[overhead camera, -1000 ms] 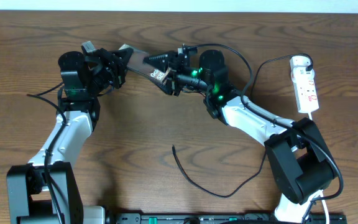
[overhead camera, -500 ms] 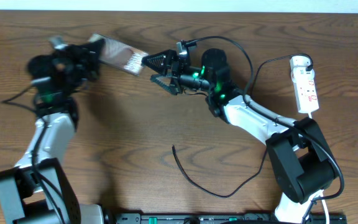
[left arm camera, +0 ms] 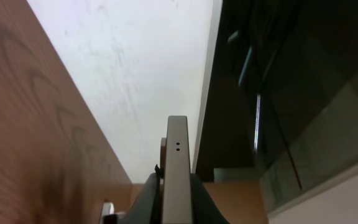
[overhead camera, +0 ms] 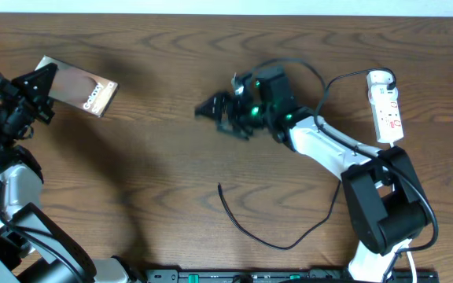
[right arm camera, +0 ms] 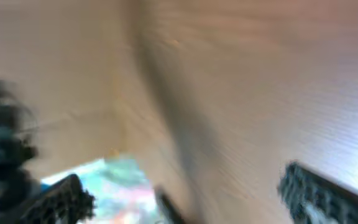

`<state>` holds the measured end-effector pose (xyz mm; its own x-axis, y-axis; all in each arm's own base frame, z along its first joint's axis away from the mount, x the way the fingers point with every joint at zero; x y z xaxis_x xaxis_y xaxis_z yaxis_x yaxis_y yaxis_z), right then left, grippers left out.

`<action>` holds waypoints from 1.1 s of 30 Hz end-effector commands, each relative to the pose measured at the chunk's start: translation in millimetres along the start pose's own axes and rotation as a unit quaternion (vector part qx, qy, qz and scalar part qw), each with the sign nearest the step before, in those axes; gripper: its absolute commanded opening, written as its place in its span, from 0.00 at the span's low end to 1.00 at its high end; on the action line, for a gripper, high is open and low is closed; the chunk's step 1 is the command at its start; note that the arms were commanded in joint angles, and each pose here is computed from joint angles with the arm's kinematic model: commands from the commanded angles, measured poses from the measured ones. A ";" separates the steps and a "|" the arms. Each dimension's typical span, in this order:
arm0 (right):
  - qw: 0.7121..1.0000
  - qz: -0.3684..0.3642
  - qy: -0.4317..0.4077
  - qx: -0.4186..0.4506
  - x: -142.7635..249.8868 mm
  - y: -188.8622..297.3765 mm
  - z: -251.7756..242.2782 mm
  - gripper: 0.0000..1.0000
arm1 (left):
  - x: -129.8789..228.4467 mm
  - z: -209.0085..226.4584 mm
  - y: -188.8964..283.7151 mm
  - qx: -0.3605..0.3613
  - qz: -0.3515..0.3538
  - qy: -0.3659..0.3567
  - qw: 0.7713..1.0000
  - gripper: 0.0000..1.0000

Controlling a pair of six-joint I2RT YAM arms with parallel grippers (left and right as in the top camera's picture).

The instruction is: Plug charger to phone and switch on socket

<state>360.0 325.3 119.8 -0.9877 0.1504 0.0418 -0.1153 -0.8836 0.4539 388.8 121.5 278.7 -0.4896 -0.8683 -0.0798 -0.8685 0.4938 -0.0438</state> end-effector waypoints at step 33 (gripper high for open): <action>0.857 0.144 0.140 0.475 136.0 22.2 -116.9 0.99 | 18.6 -8.7 2.3 0.004 0.062 -0.026 0.998 0.07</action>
<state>215.0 270.2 40.8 -0.9707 -0.2165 0.1045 0.1327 -0.1201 0.9839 379.8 108.7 277.1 -0.5722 -0.8148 -0.0934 -0.8162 0.5769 -0.0330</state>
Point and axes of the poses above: each gripper's point midway between its finger pads, its own y axis back along the fingers, its own z axis along the line the jaws close on, x = y × z, the point moved 1 cm from there along y, back along the fingers, and after that the axes turned 4 degrees about -y, right-handed, at the moved point
